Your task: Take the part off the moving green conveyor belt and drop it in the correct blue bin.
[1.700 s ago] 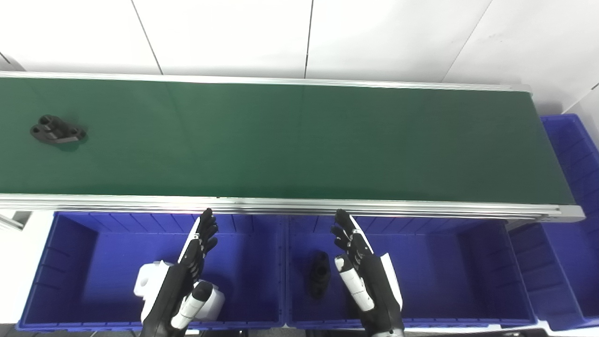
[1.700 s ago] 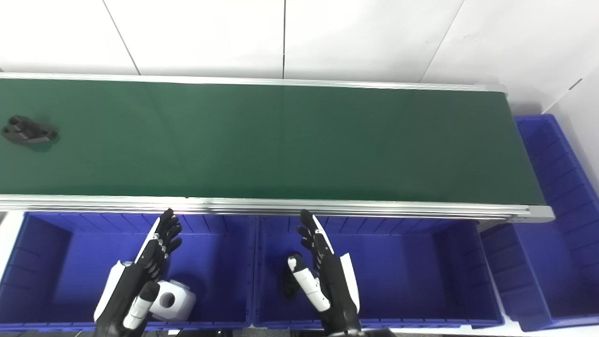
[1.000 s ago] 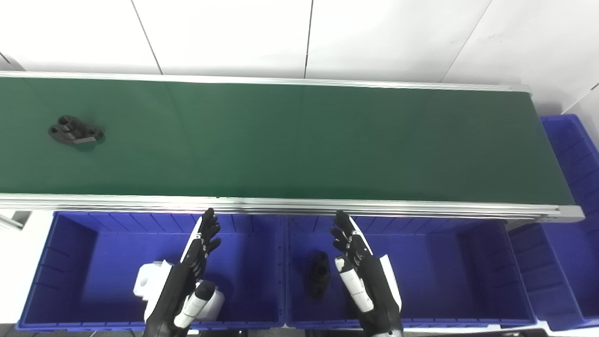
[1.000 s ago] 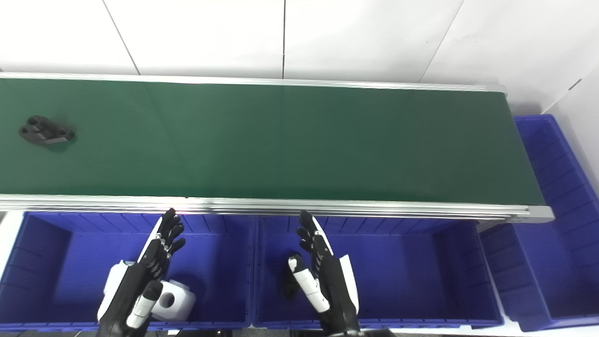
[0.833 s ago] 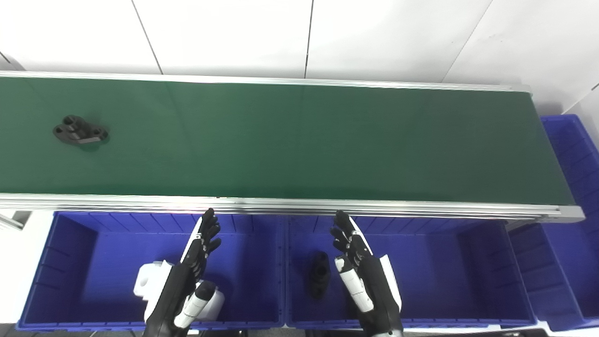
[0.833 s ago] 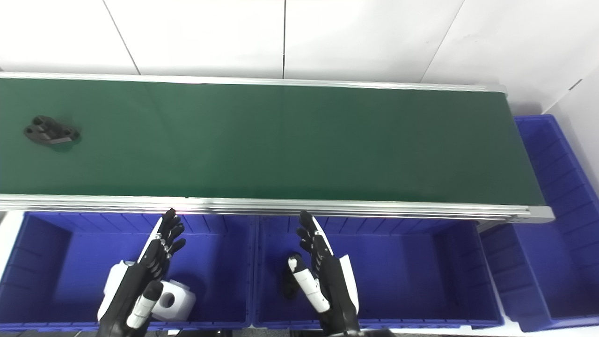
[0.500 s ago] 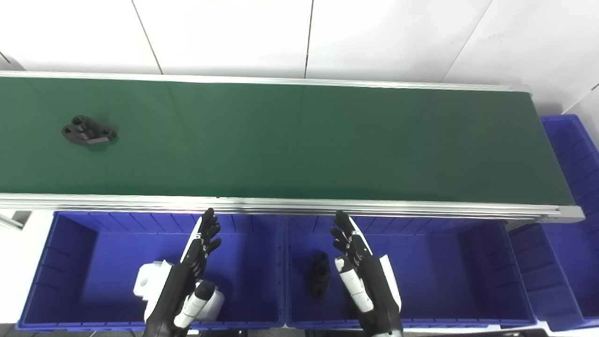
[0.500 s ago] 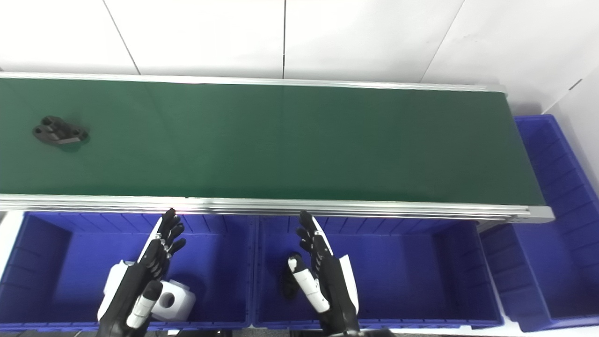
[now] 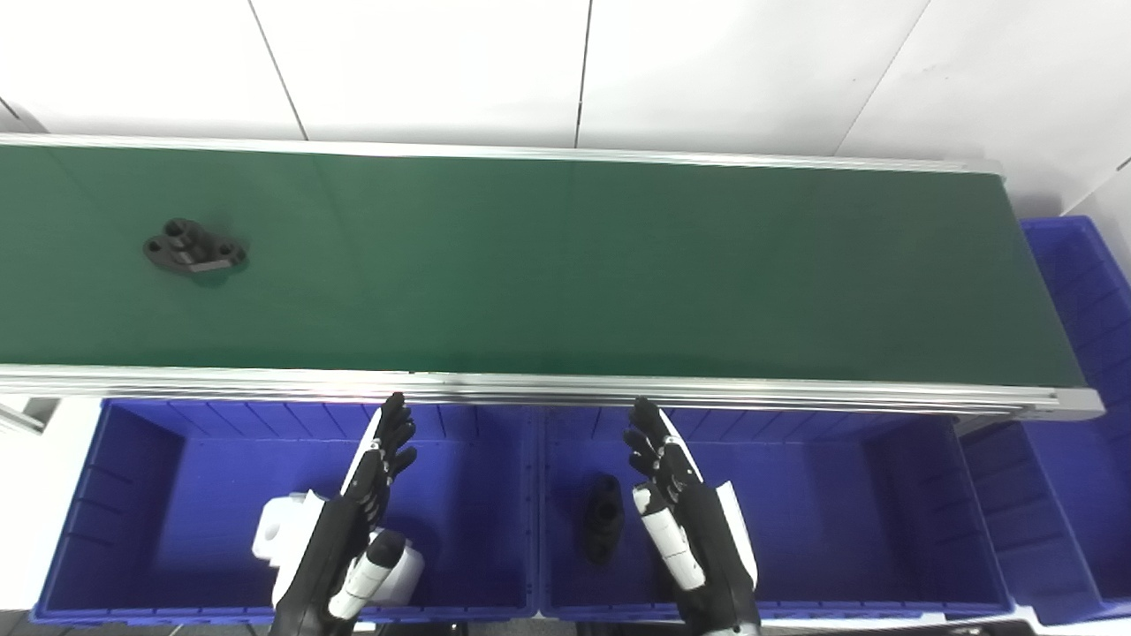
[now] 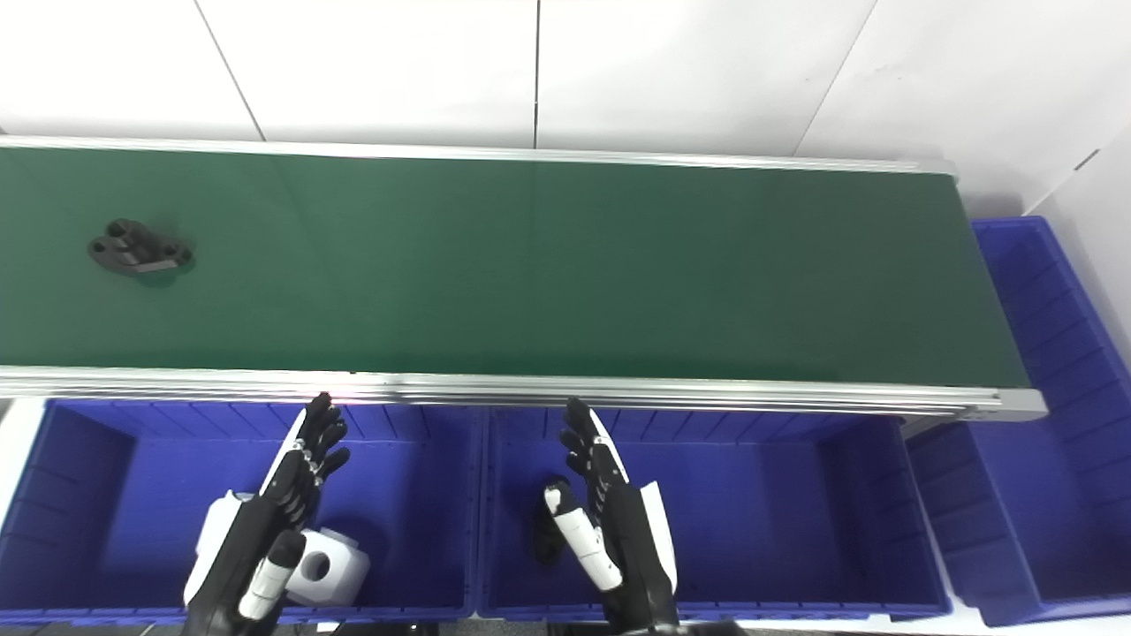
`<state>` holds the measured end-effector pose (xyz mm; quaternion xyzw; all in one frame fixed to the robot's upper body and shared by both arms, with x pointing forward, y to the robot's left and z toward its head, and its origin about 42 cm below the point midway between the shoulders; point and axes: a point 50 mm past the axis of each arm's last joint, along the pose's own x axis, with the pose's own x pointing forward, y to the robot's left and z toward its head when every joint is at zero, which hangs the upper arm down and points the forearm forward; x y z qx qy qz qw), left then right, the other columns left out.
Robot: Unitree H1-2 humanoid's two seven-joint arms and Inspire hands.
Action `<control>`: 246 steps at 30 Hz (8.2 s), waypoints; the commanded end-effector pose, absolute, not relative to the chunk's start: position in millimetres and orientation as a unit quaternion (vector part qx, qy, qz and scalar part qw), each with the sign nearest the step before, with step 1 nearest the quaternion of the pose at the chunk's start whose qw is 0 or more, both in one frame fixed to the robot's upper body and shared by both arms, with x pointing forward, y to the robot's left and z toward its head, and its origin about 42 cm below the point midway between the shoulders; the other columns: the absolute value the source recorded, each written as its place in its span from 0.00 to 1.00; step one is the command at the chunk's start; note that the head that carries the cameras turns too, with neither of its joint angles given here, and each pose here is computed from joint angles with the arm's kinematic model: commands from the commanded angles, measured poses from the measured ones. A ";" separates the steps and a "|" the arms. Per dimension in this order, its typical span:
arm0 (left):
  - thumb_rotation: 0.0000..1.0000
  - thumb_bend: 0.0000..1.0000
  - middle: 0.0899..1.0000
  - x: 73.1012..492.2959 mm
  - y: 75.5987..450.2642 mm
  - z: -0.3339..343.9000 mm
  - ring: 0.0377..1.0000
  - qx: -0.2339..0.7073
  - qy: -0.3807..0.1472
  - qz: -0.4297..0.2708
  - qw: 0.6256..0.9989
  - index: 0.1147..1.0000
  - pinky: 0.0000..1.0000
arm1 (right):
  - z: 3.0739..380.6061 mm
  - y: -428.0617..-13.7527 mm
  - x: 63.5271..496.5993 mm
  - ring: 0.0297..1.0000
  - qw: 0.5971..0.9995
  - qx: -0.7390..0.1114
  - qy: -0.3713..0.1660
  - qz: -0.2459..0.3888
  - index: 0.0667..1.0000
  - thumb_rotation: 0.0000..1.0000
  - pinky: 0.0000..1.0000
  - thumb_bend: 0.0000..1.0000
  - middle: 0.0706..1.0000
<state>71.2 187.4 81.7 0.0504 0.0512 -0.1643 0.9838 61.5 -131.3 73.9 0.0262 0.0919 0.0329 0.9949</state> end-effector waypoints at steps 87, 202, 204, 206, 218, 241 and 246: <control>0.82 0.90 0.97 81.0 136.7 32.6 0.92 0.005 0.033 -0.186 0.982 1.00 0.82 | 85.2 -160.2 69.8 0.95 0.999 -0.038 -0.034 0.016 1.00 0.74 1.00 0.77 0.92; 0.79 0.86 1.00 78.2 121.9 63.1 0.95 -0.032 0.018 -0.214 0.976 1.00 0.85 | 275.1 -40.1 352.9 0.22 0.723 -0.672 -0.075 0.140 0.45 0.00 0.16 0.53 0.43; 0.79 0.85 1.00 79.4 125.8 64.3 0.97 -0.032 0.018 -0.214 0.976 1.00 0.87 | 286.4 -42.9 341.1 0.24 0.720 -0.677 -0.073 0.133 0.45 0.00 0.18 0.53 0.43; 0.78 0.84 1.00 80.3 129.7 65.7 0.98 -0.032 0.017 -0.213 0.976 1.00 0.88 | 292.5 -44.1 332.4 0.25 0.719 -0.681 -0.065 0.127 0.45 0.00 0.18 0.53 0.43; 0.87 0.99 1.00 93.2 167.4 77.3 1.00 -0.023 0.031 -0.187 0.982 1.00 0.99 | 282.2 -64.0 247.6 0.24 0.747 -0.651 -0.013 0.130 0.45 0.00 0.17 0.53 0.43; 0.92 0.86 1.00 129.8 222.8 122.2 0.97 -0.016 0.038 -0.166 0.985 1.00 0.92 | 217.9 -107.5 136.5 0.22 0.784 -0.577 0.186 0.138 0.45 0.00 0.16 0.53 0.43; 0.89 0.90 1.00 131.5 223.2 124.5 0.97 -0.018 0.040 -0.164 0.985 1.00 0.92 | 187.4 -110.5 131.5 0.25 0.767 -0.584 0.221 0.147 0.47 0.00 0.19 0.52 0.35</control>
